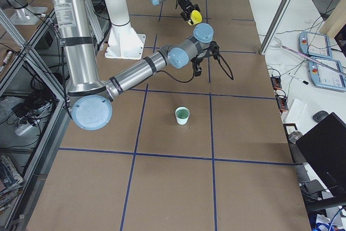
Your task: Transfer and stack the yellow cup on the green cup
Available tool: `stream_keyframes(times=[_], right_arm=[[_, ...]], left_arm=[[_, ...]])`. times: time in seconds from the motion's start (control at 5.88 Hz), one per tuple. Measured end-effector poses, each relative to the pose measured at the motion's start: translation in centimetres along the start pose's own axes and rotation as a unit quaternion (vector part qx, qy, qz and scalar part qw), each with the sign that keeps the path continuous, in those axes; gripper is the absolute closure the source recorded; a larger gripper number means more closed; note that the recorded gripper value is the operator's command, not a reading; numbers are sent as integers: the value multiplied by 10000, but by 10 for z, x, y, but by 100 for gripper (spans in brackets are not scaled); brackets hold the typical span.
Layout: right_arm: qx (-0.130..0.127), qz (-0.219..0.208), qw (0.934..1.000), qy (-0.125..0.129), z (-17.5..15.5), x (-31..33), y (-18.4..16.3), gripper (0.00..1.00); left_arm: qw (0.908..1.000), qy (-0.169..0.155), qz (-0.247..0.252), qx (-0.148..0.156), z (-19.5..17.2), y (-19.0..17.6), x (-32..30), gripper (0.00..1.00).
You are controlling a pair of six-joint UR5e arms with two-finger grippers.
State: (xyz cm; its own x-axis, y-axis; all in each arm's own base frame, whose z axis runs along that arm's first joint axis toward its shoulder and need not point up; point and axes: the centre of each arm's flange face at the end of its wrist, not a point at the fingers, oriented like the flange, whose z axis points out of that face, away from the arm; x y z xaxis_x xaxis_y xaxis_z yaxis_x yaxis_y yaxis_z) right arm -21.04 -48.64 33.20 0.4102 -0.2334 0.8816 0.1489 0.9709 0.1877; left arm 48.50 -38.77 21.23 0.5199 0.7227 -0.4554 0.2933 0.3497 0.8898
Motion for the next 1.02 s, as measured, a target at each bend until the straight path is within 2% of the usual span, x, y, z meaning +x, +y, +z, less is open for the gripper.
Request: stream_keyframes(times=[0.17, 0.51, 0.85, 1.02], right_arm=[[-77, 236, 9995, -210, 14, -60, -11, 0], [-275, 616, 9963, -524, 36, -152, -15, 0], [-390, 765, 9945, -608, 49, -186, -14, 0], [-436, 886, 9935, -570, 60, -192, -17, 0]], left_arm=[[9993, 61, -105, 352, 1, 5, 32, 90], [9940, -154, -388, 1010, 27, 25, 72, 90], [9891, -191, -556, 1348, 37, 30, 76, 87], [9880, -205, -590, 1415, 37, 28, 77, 74]])
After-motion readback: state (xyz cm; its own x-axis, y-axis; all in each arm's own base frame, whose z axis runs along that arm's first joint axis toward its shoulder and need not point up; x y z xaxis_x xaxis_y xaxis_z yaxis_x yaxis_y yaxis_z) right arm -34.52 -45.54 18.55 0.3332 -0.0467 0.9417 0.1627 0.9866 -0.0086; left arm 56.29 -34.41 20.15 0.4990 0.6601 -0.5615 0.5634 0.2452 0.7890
